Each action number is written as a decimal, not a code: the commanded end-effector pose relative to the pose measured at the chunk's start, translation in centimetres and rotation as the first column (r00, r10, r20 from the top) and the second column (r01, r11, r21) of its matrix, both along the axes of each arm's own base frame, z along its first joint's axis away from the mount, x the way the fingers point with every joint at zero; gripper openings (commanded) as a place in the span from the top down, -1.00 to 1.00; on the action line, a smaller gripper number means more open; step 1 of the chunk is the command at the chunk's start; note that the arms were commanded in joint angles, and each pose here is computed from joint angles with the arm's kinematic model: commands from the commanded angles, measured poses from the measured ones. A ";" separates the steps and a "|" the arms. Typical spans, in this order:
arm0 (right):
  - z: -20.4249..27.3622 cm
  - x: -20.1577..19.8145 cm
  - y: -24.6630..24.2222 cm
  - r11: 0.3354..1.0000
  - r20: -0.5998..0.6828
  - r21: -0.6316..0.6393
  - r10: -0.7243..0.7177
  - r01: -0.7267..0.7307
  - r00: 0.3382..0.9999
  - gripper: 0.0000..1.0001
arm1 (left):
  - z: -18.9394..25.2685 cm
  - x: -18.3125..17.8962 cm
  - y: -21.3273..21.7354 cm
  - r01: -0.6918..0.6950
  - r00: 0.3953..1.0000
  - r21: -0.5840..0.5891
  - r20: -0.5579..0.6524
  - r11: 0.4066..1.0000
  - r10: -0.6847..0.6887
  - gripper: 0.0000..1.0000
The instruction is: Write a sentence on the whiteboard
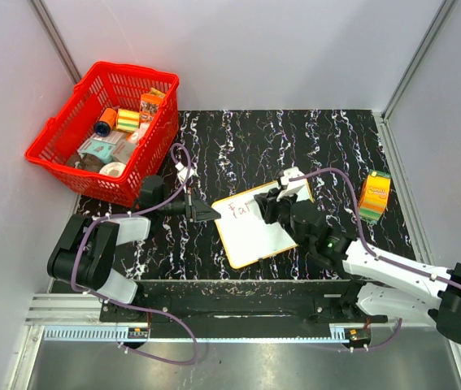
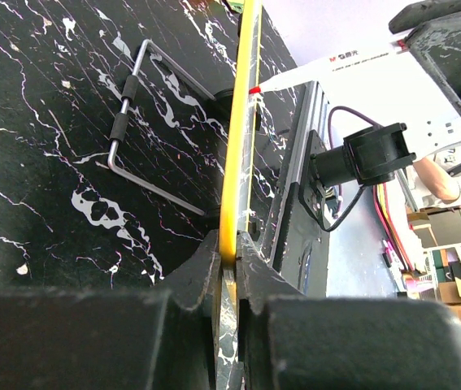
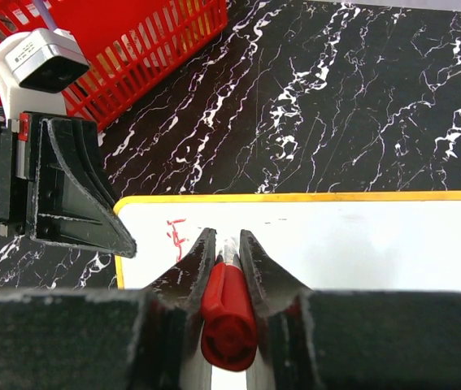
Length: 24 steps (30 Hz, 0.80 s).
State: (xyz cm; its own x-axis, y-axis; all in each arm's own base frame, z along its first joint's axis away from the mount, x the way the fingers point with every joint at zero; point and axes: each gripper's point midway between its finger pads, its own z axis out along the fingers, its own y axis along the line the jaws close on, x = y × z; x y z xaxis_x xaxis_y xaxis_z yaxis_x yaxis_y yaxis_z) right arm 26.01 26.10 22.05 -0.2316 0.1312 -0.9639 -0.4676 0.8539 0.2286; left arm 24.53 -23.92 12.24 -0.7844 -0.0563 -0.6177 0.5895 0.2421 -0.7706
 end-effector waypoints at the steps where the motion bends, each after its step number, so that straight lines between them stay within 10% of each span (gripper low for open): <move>1: 3.6 0.0 -1.0 0.995 0.063 0.093 -0.042 0.036 0.997 1.00 | 0.7 0.3 -0.4 0.029 0.989 0.013 0.145 0.999 -0.031 1.00; 24: 0.2 -0.3 -1.8 0.998 0.011 0.030 -0.053 0.053 0.999 1.00 | 0.5 0.3 -0.5 0.030 0.989 0.018 0.142 0.999 -0.033 1.00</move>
